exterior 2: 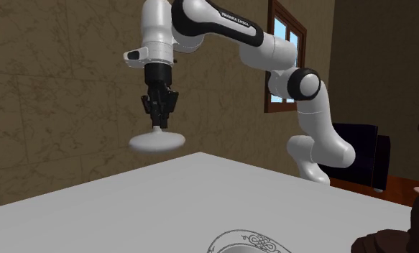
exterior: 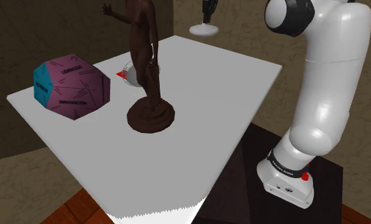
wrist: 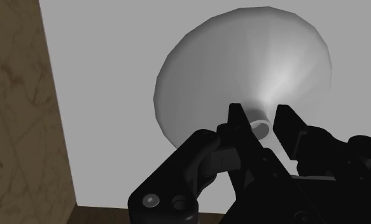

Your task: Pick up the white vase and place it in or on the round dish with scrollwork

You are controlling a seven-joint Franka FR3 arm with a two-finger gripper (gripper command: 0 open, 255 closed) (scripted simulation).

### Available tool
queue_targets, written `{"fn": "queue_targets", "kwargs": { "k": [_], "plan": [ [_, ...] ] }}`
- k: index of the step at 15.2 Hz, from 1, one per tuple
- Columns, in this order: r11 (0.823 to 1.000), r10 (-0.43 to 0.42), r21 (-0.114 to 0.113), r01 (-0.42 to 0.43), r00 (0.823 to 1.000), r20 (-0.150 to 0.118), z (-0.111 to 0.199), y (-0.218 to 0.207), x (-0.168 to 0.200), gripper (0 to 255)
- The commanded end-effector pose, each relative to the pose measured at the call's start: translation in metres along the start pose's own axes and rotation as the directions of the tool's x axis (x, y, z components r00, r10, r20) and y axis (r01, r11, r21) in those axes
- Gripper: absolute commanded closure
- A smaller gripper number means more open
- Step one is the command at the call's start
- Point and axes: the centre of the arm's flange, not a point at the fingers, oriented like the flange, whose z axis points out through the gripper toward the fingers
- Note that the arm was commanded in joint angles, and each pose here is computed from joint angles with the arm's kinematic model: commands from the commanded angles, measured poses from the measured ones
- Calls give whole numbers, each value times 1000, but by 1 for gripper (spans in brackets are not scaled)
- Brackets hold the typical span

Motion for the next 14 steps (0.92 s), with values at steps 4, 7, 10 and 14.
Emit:
{"fn": "queue_targets", "kwargs": {
  "k": [4, 7, 10, 14],
  "plan": [
    [1000, 1, 0, -1, 1000, 0, 4, -62, 25, 255],
    [1000, 1, 0, -1, 1000, 0, 5, -99, 39, 255],
    [1000, 1, 0, -1, 1000, 0, 6, -136, 53, 255],
    [1000, 1, 0, -1, 1000, 0, 7, -185, 72, 255]
  ]
}}
